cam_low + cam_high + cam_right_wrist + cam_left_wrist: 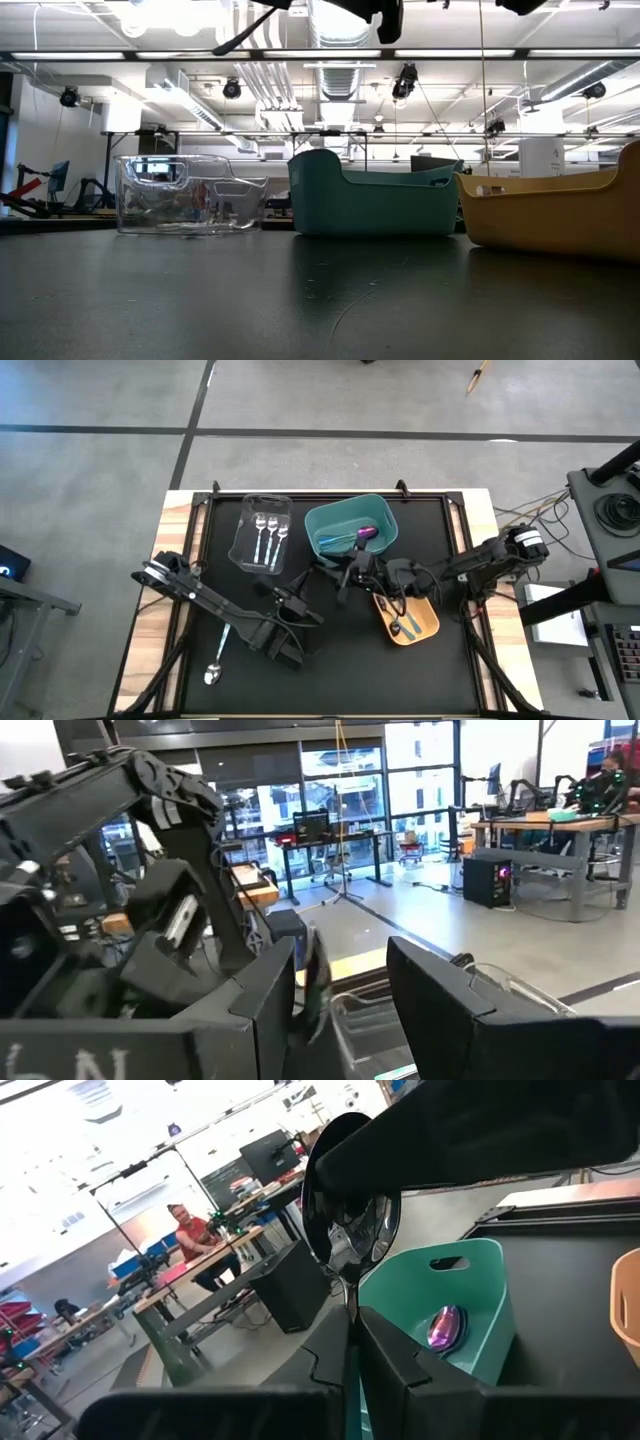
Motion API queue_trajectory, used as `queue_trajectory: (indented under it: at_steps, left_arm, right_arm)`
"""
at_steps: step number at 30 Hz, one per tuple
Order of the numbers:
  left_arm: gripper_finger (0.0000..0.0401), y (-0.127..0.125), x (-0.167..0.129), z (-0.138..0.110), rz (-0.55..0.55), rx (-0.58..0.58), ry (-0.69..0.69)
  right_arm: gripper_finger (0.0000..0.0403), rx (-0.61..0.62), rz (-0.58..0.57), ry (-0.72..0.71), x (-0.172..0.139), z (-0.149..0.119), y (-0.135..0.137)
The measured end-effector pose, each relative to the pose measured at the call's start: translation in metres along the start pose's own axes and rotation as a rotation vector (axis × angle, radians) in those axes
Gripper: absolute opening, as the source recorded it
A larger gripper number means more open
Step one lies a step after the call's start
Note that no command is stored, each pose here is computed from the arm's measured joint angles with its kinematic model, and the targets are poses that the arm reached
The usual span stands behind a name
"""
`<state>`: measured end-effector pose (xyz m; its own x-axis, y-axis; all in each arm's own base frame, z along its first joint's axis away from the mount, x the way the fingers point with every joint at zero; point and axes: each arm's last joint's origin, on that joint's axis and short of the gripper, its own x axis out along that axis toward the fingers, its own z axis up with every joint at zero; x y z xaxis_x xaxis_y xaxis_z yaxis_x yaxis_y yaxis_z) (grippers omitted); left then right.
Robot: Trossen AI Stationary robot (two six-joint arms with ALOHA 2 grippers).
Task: Sort silverware by color (type)
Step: Put the black spoon into the yellow bin
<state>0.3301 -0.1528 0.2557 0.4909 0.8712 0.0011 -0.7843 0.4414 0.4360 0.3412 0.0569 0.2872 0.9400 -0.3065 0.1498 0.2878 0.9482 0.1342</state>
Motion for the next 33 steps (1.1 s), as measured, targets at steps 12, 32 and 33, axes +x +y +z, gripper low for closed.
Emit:
queue_trajectory:
  at_steps: [12, 32, 33]
  left_arm:
    - [0.0000, -0.0016, 0.0006, 0.0009, 0.001, -0.005, 0.001]
    - [0.0103, -0.0006, -0.0018, -0.0007, -0.024, 0.030, 0.029]
    - [0.0118, -0.0001, -0.0022, -0.0010, -0.025, 0.038, 0.029]
  right_arm:
    - [0.0095, -0.012, 0.051, -0.014, 0.0035, 0.0018, -0.0049]
    - [0.0014, -0.052, 0.090, 0.025, 0.0052, -0.0019, -0.0074]
    - [0.0014, -0.057, 0.089, 0.035, 0.0049, -0.0024, -0.0075]
